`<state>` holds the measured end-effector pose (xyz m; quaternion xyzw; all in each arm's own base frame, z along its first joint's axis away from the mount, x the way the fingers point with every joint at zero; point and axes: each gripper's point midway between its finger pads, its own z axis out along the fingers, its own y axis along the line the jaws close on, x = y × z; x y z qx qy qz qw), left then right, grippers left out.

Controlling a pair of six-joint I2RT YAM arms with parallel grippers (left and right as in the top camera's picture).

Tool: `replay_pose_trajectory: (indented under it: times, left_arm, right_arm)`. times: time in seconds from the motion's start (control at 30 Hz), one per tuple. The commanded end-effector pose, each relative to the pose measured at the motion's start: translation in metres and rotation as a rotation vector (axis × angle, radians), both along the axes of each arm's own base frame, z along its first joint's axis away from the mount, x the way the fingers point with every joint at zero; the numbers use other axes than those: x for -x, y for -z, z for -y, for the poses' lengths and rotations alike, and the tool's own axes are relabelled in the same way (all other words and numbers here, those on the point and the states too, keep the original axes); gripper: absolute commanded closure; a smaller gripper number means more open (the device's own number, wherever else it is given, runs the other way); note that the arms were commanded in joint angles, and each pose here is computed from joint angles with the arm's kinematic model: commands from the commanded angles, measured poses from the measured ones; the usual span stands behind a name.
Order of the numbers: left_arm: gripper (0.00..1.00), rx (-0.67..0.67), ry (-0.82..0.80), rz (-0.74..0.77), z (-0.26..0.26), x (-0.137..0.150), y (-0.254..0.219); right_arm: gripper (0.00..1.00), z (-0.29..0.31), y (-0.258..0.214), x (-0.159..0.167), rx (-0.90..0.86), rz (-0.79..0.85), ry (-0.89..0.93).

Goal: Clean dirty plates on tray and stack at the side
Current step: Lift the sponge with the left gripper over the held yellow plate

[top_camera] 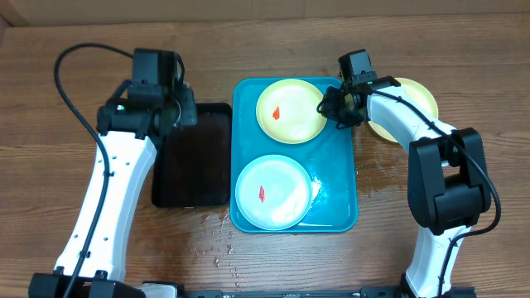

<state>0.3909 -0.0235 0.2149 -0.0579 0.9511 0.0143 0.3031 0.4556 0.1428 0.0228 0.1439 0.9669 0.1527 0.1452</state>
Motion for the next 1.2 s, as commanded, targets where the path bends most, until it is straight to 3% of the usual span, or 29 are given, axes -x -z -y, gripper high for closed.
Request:
replay_pose_trajectory:
  times: [0.0, 0.07, 0.23, 0.5, 0.7, 0.93, 1.17]
  left_arm:
    - [0.96, -0.029, 0.026, 0.077, -0.001, -0.010, -0.035]
    - [0.96, -0.028, 0.031, 0.077, 0.000, -0.011, -0.041]
    - [0.96, -0.038, 0.045, 0.021, 0.001, -0.009, -0.038]
    - [0.96, 0.010, 0.125, -0.215, 0.018, -0.010, 0.013]
    - [0.96, -0.006, 0.185, -0.300, 0.032, -0.015, 0.045]
    - [0.96, -0.020, 0.287, -0.255, 0.076, -0.026, 0.051]
    - [0.96, 0.107, 0.213, -0.117, 0.126, -0.047, 0.037]
  right_arm:
    - [0.67, 0.002, 0.008, 0.006, 0.008, -0.024, 0.028]
    - [0.71, 0.002, 0.008, 0.006, 0.007, -0.024, 0.028]
    - [0.96, -0.004, 0.008, 0.008, -0.013, -0.031, 0.015]
    - [0.96, -0.016, 0.010, 0.020, -0.021, -0.066, -0.016]
    - [0.96, -0.016, 0.009, 0.018, -0.006, -0.041, -0.077]
    - [0.96, -0.021, 0.007, 0.015, -0.014, -0.015, -0.124]
    - [0.96, -0.024, 0.006, 0.016, -0.035, -0.021, -0.125]
